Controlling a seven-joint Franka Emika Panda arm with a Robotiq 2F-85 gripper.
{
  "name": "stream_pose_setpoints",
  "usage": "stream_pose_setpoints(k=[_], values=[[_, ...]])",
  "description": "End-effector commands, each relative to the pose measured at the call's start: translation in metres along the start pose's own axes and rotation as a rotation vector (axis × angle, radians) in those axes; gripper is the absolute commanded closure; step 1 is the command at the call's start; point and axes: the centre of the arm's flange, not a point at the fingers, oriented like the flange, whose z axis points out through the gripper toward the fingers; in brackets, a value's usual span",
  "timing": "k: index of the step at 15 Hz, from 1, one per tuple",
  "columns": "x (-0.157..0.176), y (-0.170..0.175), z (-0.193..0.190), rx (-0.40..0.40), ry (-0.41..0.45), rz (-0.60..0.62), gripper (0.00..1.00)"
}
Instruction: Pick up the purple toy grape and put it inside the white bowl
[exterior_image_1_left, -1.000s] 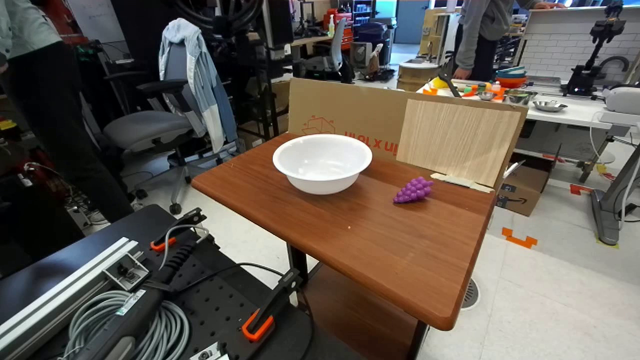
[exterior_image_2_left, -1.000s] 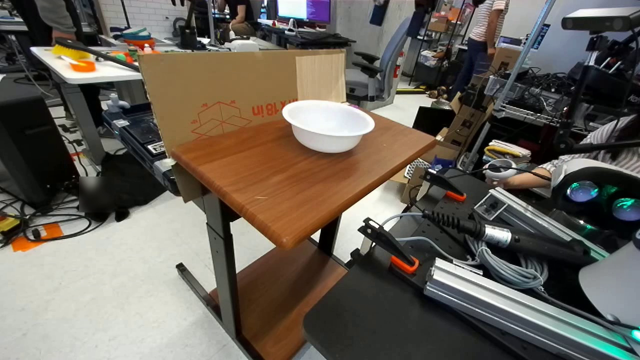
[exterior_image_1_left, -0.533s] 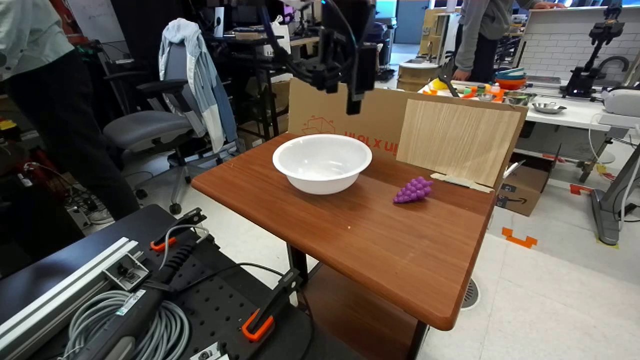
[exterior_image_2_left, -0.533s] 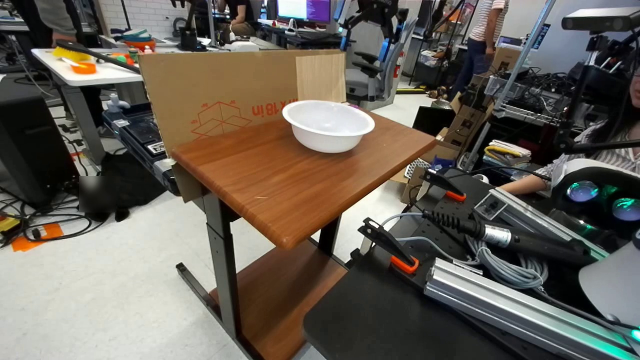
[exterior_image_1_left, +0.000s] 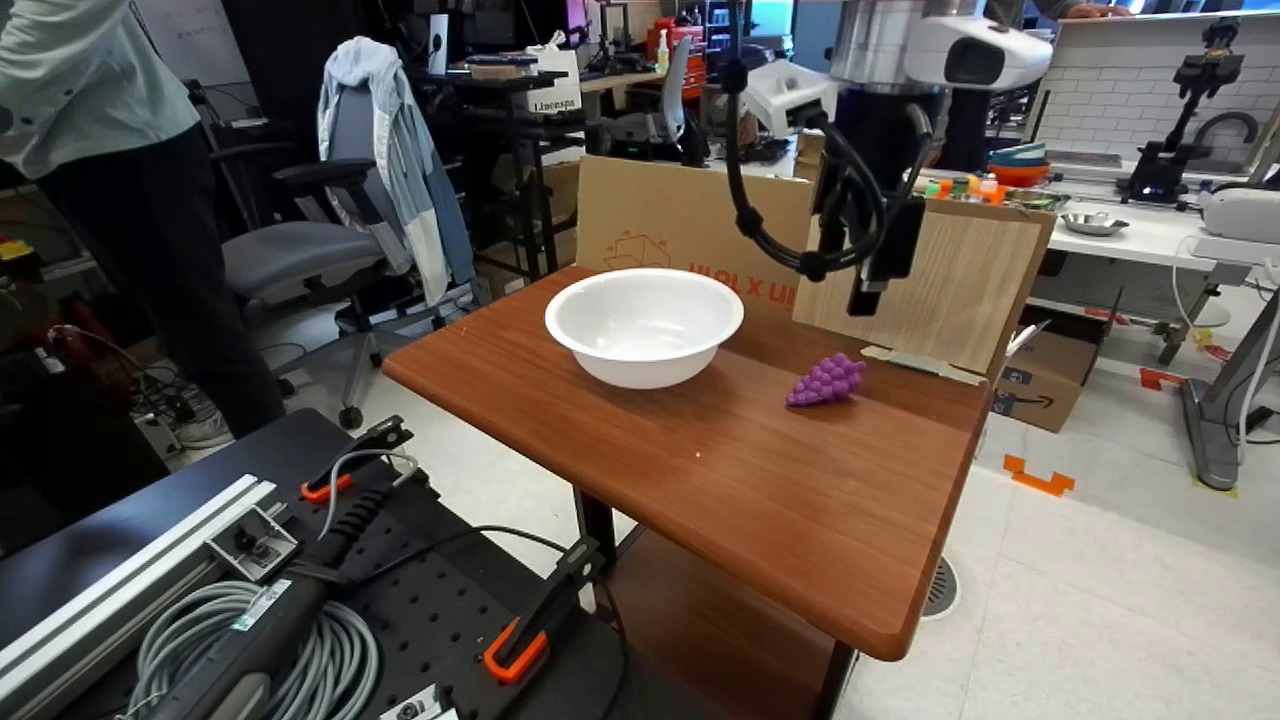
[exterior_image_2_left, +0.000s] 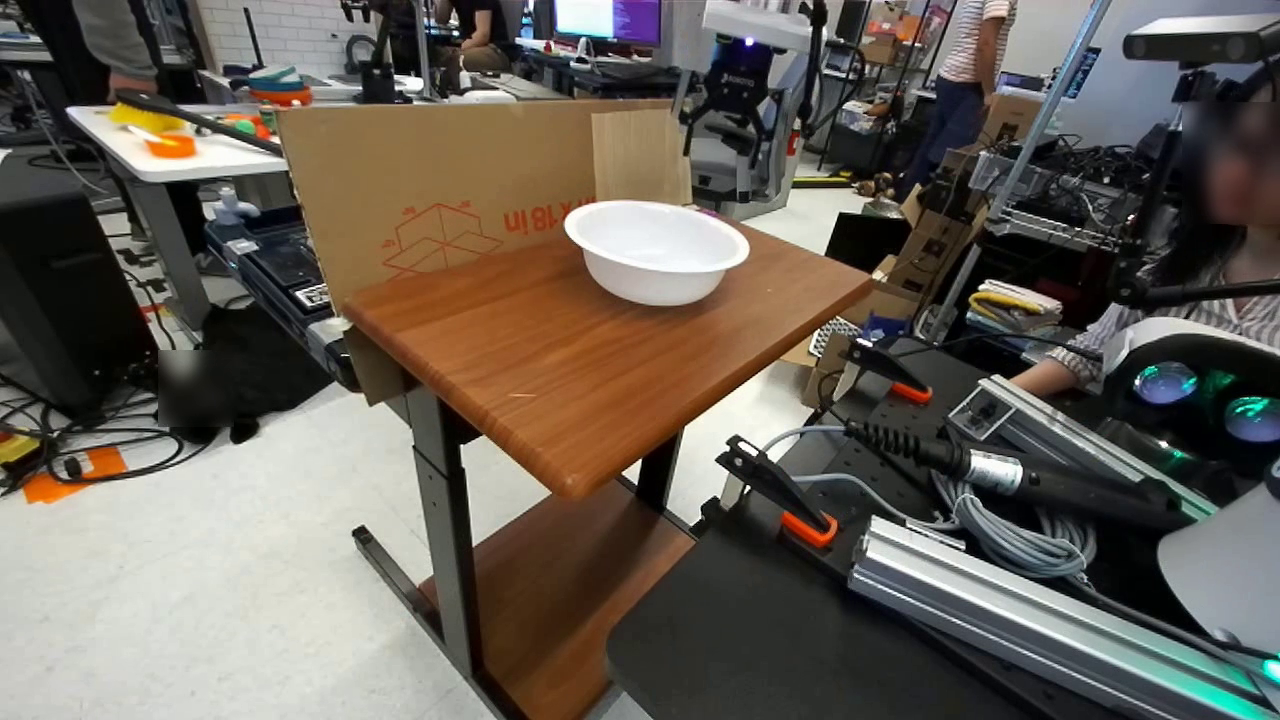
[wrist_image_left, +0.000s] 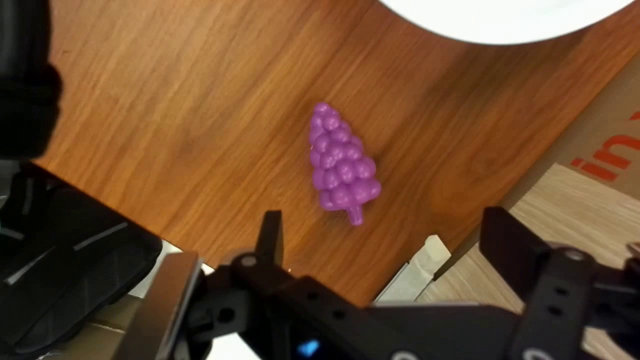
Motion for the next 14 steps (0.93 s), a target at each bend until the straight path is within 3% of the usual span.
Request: stream_pose_setpoints(k=[1,6,14], values=[[0.045,-0.037,0.025,-0.055,-0.029,0.047,0.00],[0.052,-0.047,0.065,-0.119,-0.100,0.074,0.00],[0.056,-0.002,0.099,-0.196,-0.200,0.131,0.00]])
